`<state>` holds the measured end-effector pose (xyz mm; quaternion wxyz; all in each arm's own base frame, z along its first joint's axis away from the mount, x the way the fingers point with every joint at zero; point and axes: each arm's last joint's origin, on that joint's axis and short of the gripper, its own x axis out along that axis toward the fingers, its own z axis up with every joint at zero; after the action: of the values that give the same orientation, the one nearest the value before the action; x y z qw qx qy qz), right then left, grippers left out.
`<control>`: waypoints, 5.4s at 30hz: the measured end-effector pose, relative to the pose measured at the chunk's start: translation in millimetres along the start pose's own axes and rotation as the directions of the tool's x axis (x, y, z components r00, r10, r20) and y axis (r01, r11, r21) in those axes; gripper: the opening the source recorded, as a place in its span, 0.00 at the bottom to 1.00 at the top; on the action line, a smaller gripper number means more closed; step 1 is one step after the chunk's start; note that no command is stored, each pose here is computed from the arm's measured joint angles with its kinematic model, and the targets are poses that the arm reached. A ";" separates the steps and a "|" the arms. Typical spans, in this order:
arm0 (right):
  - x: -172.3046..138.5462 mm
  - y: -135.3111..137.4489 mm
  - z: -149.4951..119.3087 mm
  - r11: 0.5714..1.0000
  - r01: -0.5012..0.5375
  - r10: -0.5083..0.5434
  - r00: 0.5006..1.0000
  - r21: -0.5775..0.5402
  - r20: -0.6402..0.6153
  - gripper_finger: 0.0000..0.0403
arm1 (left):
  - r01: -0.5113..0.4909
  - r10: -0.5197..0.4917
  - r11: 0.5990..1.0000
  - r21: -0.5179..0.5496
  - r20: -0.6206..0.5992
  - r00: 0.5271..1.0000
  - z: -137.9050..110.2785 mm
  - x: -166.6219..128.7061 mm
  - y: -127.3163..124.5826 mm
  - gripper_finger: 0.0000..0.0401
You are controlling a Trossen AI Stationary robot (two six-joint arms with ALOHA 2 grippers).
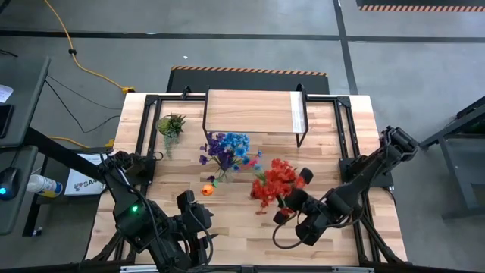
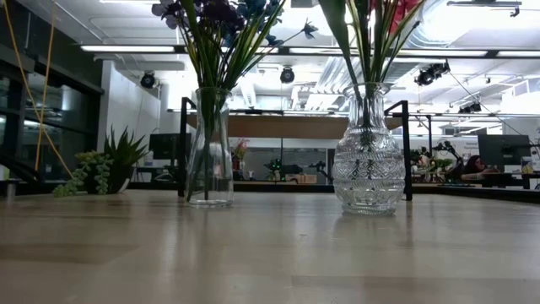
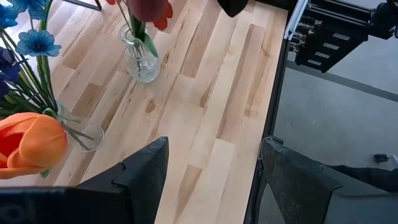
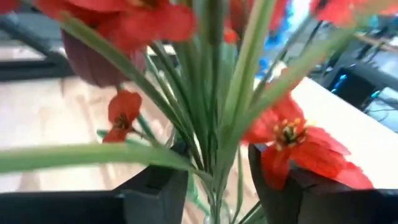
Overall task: Pick and place flowers into a vace then onto a shelf
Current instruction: Put the red flower into the right transparent crystal vase
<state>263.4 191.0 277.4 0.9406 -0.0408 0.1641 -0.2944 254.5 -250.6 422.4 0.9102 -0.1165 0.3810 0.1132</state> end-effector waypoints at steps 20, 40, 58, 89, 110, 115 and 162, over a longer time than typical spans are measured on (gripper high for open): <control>-4.6 -7.1 0.3 0.991 -0.136 0.137 0.980 0.014 -0.143 0.51 | -0.009 0.009 1.000 -0.001 0.016 1.000 0.5 0.0 0.2 0.73; -5.1 -1.1 8.9 0.983 -0.180 0.181 0.979 0.029 -0.091 0.51 | -0.015 0.015 1.000 -0.002 0.026 1.000 0.9 0.1 0.4 0.73; -5.3 0.1 11.3 0.982 -0.187 0.187 0.979 0.014 -0.077 0.51 | -0.022 0.022 1.000 -0.004 0.042 0.999 1.5 0.0 0.4 0.73; -4.1 0.3 25.8 0.973 -0.227 0.224 0.972 -0.042 -0.070 0.51 | -0.053 0.054 0.999 -0.007 0.092 0.994 3.1 0.1 1.5 0.73; -4.0 -1.4 24.4 0.976 -0.208 0.203 0.976 -0.064 -0.073 0.12 | -0.053 0.053 0.999 -0.006 0.092 0.994 3.1 0.1 1.5 0.73; -3.9 -1.8 23.8 0.976 -0.206 0.201 0.977 -0.071 -0.078 0.01 | -0.053 0.053 0.999 -0.006 0.092 0.994 3.1 0.1 1.4 0.73; -6.0 -7.7 9.7 0.971 -0.238 0.232 0.945 0.004 -0.230 0.12 | -0.065 0.065 0.998 -0.009 0.115 0.991 3.9 0.0 1.6 0.73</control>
<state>257.9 187.8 289.6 0.9432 0.0018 0.2786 -0.1808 256.5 -247.9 424.8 0.9261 -0.0997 0.3312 0.1504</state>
